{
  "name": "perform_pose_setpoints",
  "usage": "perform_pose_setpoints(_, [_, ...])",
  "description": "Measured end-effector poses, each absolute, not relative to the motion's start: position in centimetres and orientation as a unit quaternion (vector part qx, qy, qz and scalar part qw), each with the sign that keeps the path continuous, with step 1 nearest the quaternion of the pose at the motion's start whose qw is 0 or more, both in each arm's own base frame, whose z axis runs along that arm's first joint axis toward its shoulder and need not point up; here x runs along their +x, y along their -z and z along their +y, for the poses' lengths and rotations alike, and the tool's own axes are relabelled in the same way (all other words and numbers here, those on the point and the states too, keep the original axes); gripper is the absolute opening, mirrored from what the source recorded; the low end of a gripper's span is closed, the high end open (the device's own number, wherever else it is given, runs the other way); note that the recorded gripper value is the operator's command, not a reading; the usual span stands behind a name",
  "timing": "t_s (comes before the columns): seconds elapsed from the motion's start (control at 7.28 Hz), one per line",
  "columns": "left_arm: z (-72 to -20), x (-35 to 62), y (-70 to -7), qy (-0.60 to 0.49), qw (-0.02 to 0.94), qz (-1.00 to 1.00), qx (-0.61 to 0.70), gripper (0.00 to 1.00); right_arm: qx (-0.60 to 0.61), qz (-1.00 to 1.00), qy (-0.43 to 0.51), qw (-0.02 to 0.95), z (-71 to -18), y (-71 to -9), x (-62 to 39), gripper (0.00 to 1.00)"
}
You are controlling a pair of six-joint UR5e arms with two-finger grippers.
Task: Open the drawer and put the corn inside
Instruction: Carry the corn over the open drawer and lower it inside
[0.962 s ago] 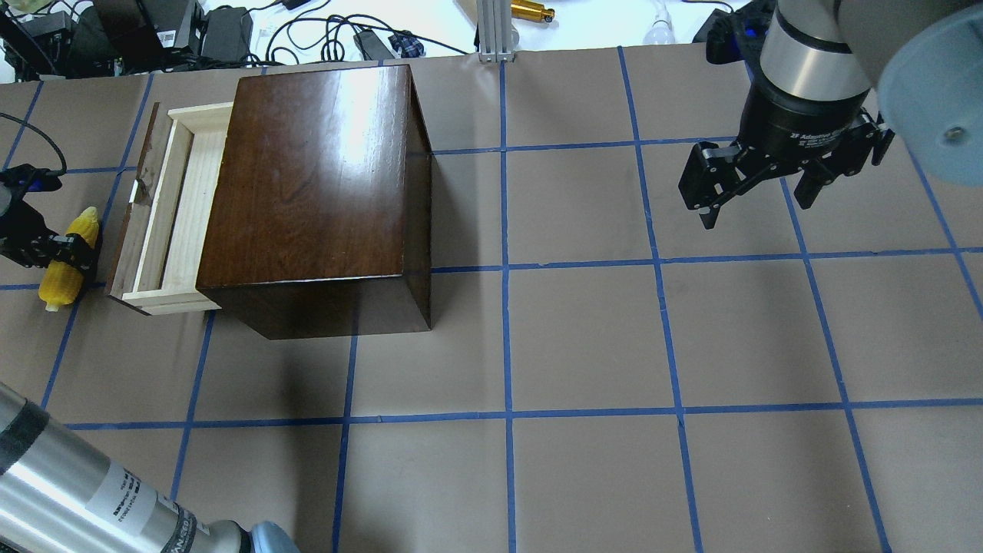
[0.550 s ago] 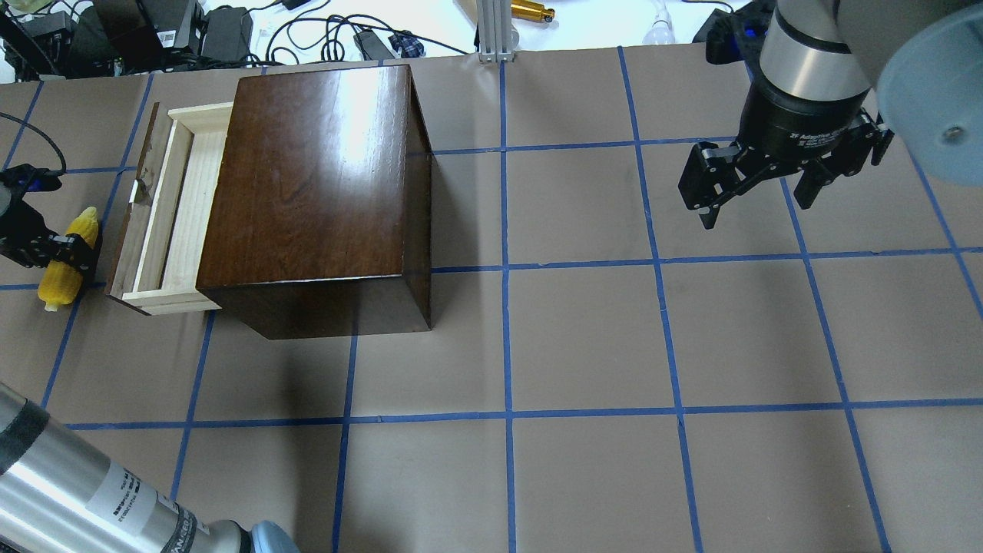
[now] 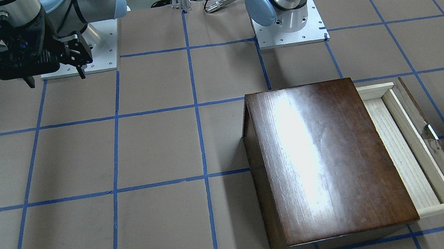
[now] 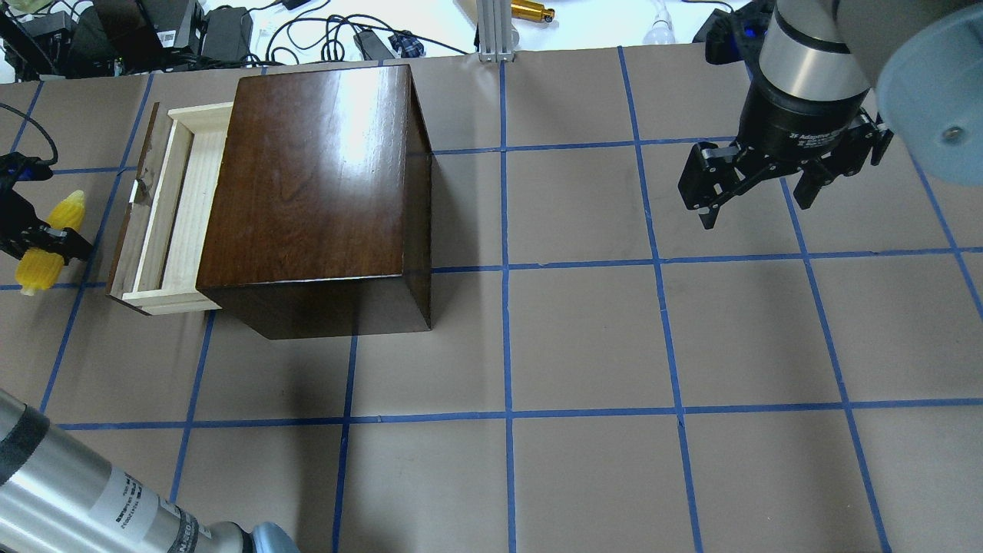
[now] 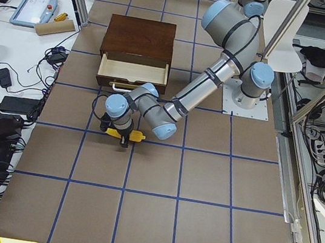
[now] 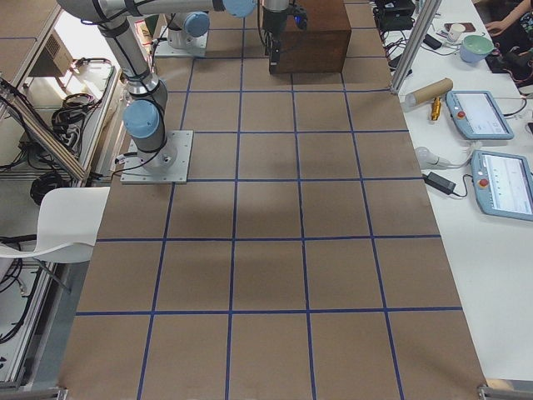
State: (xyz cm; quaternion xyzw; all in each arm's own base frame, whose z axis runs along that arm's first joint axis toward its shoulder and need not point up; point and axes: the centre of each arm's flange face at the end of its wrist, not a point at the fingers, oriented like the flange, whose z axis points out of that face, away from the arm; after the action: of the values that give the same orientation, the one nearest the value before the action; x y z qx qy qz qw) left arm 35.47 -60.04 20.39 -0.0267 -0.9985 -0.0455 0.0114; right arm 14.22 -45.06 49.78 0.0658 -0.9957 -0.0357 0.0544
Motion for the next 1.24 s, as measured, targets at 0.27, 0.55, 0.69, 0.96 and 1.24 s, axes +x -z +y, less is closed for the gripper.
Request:
perform_pose_setpoints(0.27, [-60.5, 32.1, -25.5, 0.036, 0.022, -0.998, -0.036, 0.0, 0.066, -0.996, 0.035, 0.054, -45.1, -49.8, 14.2, 1.0])
perform_pose_setpoints(0.55, [-60.7, 26.4, -31.9, 0.023, 0.027, -0.999, -0.04, 0.0, 0.065, -0.996, 0.035, 0.054, -45.1, -49.8, 14.2, 1.0])
perform_pose_setpoints(0.69, [-60.8, 23.1, -34.6, 0.018, 0.031, -0.999, -0.033, 0.0, 0.066, -0.996, 0.036, 0.054, -45.1, -49.8, 14.2, 1.0])
perform_pose_setpoints(0.96, [-61.3, 15.7, -38.1, 0.009, 0.033, -0.999, -0.008, 0.0, 0.066, -0.996, 0.036, 0.054, -45.1, -49.8, 14.2, 1.0])
perform_pose_setpoints(1.24, [-62.0, 10.0, -38.3, 0.016, 0.035, -0.999, 0.02, 0.0, 0.066, -0.996, 0.036, 0.054, -45.1, -49.8, 14.2, 1.0])
